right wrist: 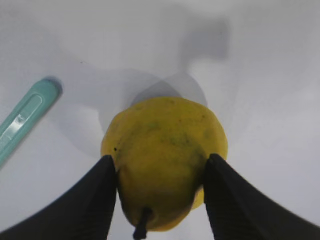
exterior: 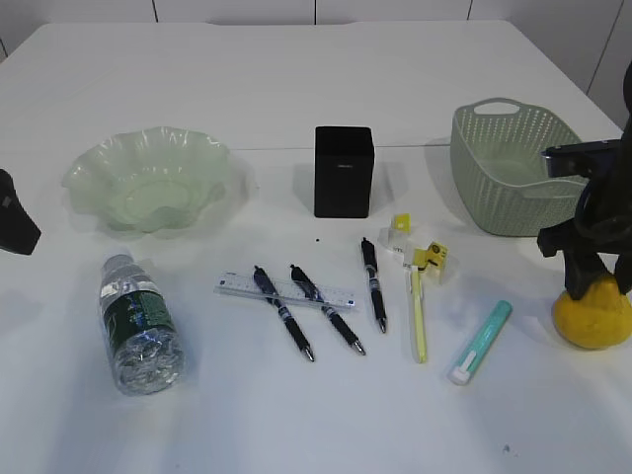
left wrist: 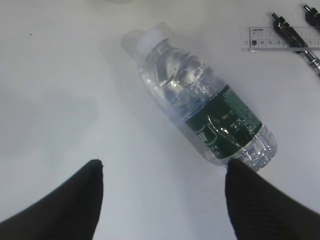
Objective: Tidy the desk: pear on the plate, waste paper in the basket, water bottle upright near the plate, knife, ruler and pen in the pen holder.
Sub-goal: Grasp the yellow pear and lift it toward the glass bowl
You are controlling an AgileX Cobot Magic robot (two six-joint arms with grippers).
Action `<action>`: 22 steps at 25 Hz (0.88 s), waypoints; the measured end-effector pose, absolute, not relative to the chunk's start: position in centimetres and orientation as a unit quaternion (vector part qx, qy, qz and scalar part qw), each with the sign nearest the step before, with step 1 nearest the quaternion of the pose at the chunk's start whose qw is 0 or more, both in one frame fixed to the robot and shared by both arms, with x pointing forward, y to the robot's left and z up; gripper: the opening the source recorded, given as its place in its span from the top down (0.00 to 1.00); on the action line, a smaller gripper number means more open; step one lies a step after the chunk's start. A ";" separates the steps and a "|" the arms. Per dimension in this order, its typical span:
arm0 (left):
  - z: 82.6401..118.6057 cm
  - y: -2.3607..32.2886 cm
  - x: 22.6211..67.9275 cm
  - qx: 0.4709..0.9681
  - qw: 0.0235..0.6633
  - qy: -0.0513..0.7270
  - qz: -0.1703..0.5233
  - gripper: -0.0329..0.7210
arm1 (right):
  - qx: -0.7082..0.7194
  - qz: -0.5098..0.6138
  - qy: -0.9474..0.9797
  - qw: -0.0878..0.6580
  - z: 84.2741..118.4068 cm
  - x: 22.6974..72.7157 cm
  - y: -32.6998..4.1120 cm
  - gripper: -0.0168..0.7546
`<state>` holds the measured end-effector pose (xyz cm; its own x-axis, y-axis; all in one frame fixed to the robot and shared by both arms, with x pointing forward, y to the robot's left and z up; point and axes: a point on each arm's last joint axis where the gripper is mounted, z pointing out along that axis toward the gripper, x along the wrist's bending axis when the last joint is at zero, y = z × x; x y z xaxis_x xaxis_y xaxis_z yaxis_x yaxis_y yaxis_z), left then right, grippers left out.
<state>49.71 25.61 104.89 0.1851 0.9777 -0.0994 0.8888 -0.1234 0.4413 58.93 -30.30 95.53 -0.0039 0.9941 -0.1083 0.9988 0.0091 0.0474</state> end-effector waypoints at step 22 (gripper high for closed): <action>104.9 25.6 49.7 0.742 0.207 0.628 0.109 0.24 | 0.705 0.001 0.707 0.050 98.1 58.1 -30.0 0.62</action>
